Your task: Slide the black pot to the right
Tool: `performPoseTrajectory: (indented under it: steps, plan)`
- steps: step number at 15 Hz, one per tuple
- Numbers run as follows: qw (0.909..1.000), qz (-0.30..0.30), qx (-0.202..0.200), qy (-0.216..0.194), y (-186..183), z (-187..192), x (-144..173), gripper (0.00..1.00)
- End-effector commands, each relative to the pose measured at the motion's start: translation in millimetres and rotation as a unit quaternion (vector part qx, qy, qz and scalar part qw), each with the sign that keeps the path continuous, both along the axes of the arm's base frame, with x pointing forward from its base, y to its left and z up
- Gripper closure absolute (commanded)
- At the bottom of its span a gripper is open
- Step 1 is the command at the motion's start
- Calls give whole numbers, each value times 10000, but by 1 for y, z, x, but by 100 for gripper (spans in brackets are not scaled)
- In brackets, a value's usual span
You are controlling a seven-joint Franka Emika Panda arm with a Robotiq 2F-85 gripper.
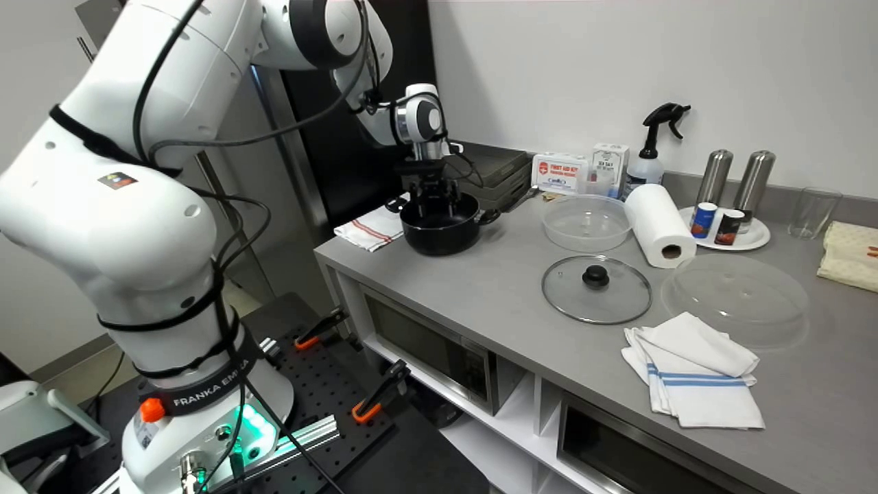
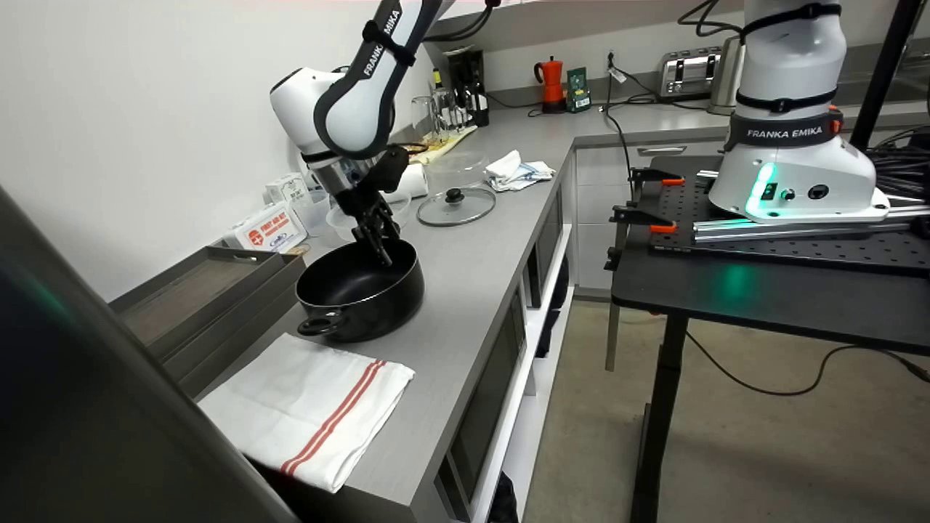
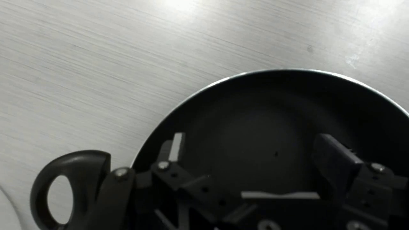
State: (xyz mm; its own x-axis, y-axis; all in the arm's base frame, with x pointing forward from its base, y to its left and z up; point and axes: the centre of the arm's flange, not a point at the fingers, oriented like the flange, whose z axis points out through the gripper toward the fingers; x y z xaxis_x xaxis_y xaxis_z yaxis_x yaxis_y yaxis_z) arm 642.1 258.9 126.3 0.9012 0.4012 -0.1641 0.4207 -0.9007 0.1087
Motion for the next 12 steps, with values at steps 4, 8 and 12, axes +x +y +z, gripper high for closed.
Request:
performPoseTrajectory:
  steps: [4,8,12]
  plan:
    - [9995,178,45,260,7,-13,-5,0]
    - [9993,194,45,326,6,-18,-7,0]
    - [9991,192,46,376,2,-22,-7,0]
